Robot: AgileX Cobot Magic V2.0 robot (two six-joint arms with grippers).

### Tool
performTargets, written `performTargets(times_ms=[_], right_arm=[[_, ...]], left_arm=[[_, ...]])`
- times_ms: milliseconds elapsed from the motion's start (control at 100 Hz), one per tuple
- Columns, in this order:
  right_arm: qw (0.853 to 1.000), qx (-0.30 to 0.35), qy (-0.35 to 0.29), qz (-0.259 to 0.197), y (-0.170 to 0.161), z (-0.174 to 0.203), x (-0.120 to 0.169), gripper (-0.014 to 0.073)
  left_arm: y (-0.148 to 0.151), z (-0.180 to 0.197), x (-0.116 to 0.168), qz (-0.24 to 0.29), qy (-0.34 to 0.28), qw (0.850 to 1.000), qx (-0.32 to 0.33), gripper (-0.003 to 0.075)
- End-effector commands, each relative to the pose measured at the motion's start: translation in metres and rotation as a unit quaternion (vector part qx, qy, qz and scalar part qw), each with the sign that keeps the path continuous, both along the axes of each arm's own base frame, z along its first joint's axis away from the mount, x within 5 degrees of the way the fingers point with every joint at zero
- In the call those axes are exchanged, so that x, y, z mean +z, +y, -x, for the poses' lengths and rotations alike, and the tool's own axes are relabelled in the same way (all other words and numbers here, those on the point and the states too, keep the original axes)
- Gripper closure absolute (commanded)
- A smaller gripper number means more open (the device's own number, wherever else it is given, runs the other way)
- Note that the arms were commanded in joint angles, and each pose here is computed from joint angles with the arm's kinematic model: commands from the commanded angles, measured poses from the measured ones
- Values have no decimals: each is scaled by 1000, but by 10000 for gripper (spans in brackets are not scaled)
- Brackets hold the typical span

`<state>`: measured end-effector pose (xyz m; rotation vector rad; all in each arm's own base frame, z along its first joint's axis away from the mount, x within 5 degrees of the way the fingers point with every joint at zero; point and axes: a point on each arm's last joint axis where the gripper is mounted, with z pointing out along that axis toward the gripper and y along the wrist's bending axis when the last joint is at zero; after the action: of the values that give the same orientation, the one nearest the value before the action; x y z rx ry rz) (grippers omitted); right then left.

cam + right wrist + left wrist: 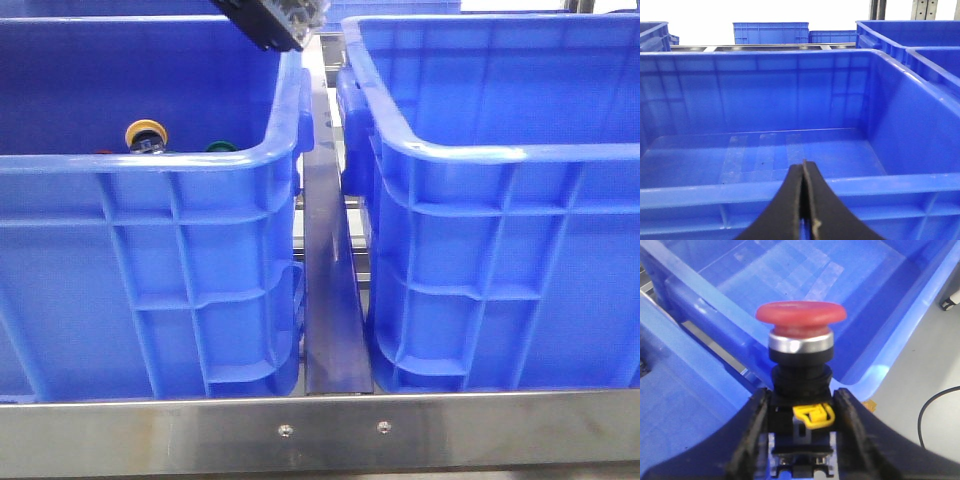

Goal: Pick red and yellow buttons and place in box

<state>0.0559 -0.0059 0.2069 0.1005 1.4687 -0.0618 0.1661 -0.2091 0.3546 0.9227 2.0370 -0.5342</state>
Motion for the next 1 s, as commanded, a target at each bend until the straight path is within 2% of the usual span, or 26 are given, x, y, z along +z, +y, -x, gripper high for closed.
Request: performTargets(times_ms=[0, 390, 520, 620, 820, 990], right_arm=[[999, -1, -42, 11, 0, 2, 6, 663], [999, -1, -44, 8, 0, 2, 6, 663], [999, 1, -39, -35, 0, 5, 19, 663], [999, 1, -23, -37, 1, 10, 36, 663], [995, -3, 83, -49, 1, 13, 65, 663], [989, -6, 139, -55, -1, -2, 89, 663]], left_arm=[[0, 3, 23, 57, -36, 998, -2, 618], [1, 3, 23, 54, -34, 998, -2, 618], [1, 3, 23, 54, -34, 998, -2, 618], [1, 4, 22, 53, -33, 998, -2, 618], [1, 4, 22, 53, -33, 998, -2, 618], [1, 4, 22, 53, -33, 998, -2, 618]])
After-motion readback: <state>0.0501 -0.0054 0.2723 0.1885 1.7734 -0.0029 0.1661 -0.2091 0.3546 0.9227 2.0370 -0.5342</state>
